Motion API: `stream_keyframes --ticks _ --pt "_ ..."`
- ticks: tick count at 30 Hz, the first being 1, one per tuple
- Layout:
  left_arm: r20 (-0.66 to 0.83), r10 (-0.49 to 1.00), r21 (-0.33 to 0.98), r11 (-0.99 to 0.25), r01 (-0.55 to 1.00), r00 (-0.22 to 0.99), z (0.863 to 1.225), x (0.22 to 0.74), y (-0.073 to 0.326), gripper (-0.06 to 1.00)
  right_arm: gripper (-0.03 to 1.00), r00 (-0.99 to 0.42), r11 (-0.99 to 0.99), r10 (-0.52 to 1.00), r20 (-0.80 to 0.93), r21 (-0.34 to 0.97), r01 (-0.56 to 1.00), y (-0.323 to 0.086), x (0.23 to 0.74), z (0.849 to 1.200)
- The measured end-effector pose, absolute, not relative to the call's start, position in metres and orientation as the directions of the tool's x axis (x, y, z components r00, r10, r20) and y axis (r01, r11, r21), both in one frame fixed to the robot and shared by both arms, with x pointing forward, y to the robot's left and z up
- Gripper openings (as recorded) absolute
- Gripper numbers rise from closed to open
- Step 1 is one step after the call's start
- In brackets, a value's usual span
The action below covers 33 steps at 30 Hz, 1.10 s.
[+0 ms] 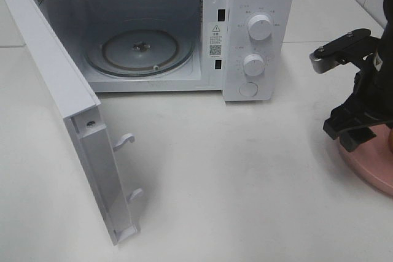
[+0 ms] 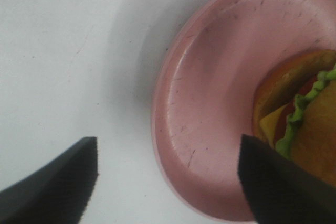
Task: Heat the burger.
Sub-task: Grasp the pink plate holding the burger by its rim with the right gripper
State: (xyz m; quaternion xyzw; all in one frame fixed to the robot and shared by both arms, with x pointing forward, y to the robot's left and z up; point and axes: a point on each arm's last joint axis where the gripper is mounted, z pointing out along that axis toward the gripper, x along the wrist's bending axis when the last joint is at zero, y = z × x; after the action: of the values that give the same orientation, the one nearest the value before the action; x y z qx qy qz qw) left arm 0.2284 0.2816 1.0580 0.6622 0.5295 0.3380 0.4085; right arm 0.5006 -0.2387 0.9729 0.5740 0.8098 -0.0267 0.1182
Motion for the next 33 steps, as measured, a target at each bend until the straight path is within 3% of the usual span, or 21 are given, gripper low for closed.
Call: stream_keyframes --ticks 4,7,33 --pt "0.015 0.977 0.899 -0.105 0.425 0.211 1.058 0.228 0.282 0.99 0.96 -0.289 0.329 0.930 -0.226 0.171 0.929 -0.246 0.510 0.974" --pt "0.015 0.977 0.899 -0.105 0.425 0.211 1.058 0.228 0.282 0.99 0.98 -0.264 0.309 0.938 -0.222 0.201 0.929 -0.253 0.514 0.974" --pt "0.015 0.977 0.899 -0.105 0.425 0.211 1.058 0.228 0.282 0.99 0.93 -0.188 0.206 0.972 -0.141 0.128 0.970 -0.267 0.544 0.894"
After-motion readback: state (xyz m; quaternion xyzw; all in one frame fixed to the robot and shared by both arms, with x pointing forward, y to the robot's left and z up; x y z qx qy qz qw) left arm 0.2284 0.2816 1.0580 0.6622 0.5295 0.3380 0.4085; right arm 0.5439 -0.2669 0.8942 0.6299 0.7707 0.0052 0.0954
